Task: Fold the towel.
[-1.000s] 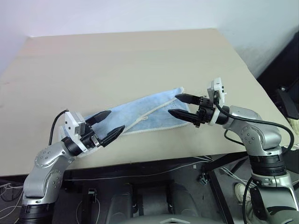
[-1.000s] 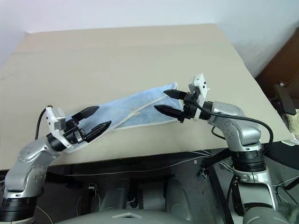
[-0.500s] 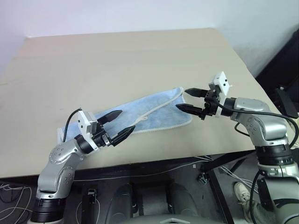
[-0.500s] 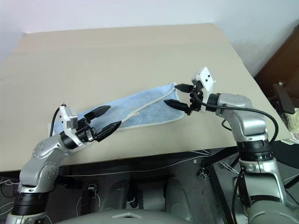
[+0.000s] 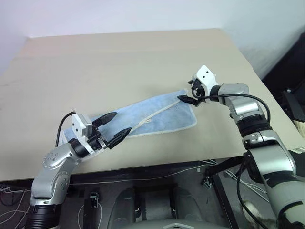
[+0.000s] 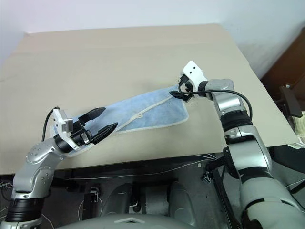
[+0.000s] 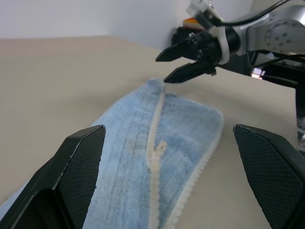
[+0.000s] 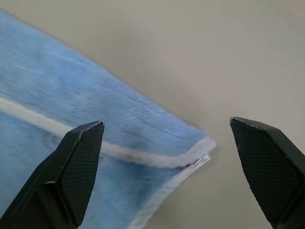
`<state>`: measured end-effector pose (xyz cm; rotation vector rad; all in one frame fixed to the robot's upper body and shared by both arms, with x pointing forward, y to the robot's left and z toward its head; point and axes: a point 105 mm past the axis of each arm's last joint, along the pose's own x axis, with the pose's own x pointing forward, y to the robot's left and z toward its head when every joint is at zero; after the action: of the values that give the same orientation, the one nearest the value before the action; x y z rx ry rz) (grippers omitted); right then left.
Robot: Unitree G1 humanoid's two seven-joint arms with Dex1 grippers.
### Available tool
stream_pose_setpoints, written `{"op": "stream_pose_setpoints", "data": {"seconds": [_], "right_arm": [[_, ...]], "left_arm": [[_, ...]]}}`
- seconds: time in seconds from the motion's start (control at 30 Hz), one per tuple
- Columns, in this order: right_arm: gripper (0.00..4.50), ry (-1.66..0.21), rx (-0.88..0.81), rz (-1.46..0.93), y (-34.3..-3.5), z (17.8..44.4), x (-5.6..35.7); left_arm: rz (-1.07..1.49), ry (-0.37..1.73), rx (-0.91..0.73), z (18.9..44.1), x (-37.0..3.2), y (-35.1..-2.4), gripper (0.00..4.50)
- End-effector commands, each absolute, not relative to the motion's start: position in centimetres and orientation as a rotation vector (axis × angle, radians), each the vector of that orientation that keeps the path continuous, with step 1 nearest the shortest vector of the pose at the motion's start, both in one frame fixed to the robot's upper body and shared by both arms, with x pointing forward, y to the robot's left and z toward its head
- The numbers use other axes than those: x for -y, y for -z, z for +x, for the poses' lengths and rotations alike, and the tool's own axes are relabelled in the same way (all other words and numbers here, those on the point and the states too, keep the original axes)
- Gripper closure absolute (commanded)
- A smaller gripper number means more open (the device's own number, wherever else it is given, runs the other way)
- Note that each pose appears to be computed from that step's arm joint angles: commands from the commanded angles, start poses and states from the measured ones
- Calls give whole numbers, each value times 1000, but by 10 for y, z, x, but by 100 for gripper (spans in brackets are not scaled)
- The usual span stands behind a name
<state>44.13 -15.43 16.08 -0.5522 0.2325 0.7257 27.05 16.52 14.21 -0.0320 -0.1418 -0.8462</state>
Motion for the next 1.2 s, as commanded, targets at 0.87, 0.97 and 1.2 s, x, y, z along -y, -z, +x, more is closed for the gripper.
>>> {"op": "stream_pose_setpoints", "data": {"seconds": [0.87,0.97,1.2], "right_arm": [[5,-700,-183,-796,-166,458,150],[5,-667,-151,-765,-172,462,141],[5,-688,-78,-841,-172,463,120]], "left_arm": [[42,789,163,248,-178,-141,0],[42,801,167,252,-174,-144,0],[29,824,164,250,-170,-142,0]]}}
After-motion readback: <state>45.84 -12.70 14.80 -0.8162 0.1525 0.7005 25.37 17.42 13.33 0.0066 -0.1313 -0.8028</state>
